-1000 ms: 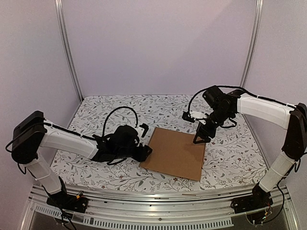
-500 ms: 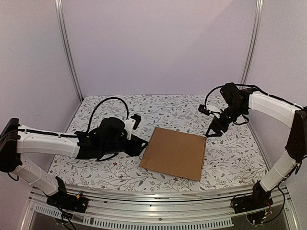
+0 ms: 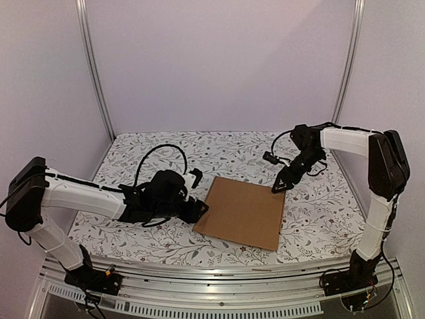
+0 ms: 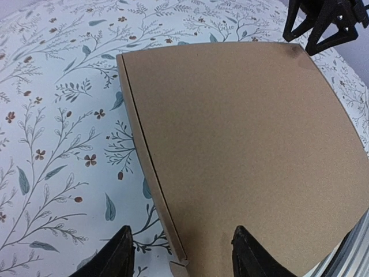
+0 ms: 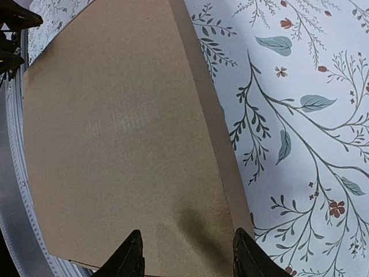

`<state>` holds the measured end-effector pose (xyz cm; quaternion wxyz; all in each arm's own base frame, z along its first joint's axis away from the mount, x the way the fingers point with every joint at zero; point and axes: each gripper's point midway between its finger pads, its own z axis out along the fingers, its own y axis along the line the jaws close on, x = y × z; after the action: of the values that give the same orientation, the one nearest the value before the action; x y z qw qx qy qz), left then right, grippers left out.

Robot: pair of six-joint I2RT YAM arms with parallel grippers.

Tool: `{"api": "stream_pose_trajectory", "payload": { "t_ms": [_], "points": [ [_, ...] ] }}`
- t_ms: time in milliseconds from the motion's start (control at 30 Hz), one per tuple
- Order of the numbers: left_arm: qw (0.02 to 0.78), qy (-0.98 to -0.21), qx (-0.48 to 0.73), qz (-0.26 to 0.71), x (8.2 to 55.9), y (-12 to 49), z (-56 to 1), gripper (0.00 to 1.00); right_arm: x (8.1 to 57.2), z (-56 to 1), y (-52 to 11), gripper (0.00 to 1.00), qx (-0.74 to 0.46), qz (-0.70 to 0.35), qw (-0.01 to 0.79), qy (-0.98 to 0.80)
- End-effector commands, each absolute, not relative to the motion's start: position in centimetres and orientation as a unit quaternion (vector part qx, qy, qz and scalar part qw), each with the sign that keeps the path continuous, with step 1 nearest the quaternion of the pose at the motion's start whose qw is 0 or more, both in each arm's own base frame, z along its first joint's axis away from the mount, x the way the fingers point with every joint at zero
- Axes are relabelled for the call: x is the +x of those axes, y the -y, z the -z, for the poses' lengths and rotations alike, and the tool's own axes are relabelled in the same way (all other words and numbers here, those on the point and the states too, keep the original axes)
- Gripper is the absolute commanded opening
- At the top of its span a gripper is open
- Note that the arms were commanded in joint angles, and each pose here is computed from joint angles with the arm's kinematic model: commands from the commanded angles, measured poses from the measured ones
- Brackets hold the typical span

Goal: Fold the paper box

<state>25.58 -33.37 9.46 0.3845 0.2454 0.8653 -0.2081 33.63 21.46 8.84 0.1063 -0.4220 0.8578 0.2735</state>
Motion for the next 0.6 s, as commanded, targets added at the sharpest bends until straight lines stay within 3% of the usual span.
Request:
{"api": "stream_pose_trajectory", "payload": {
  "t_ms": [0, 233, 567],
  "points": [
    [0.383, -0.864, 0.249, 0.210, 25.7, 34.1, -9.8, 0.58, 33.1, -9.1, -22.0, 0.49, -0.412, -0.298, 0.097, -0.855],
    [0.373, -0.865, 0.265, 0.203, 25.9, 34.7, -9.1, 0.58, 31.4, -8.3, -22.2, 0.38, -0.393, -0.331, 0.055, -0.856],
    [0.362, -0.871, 0.264, 0.203, 26.4, 35.2, -8.2, 0.58, 28.9, -7.4, -21.5, 0.36, -0.379, -0.339, 0.013, -0.861]
  ]
}}
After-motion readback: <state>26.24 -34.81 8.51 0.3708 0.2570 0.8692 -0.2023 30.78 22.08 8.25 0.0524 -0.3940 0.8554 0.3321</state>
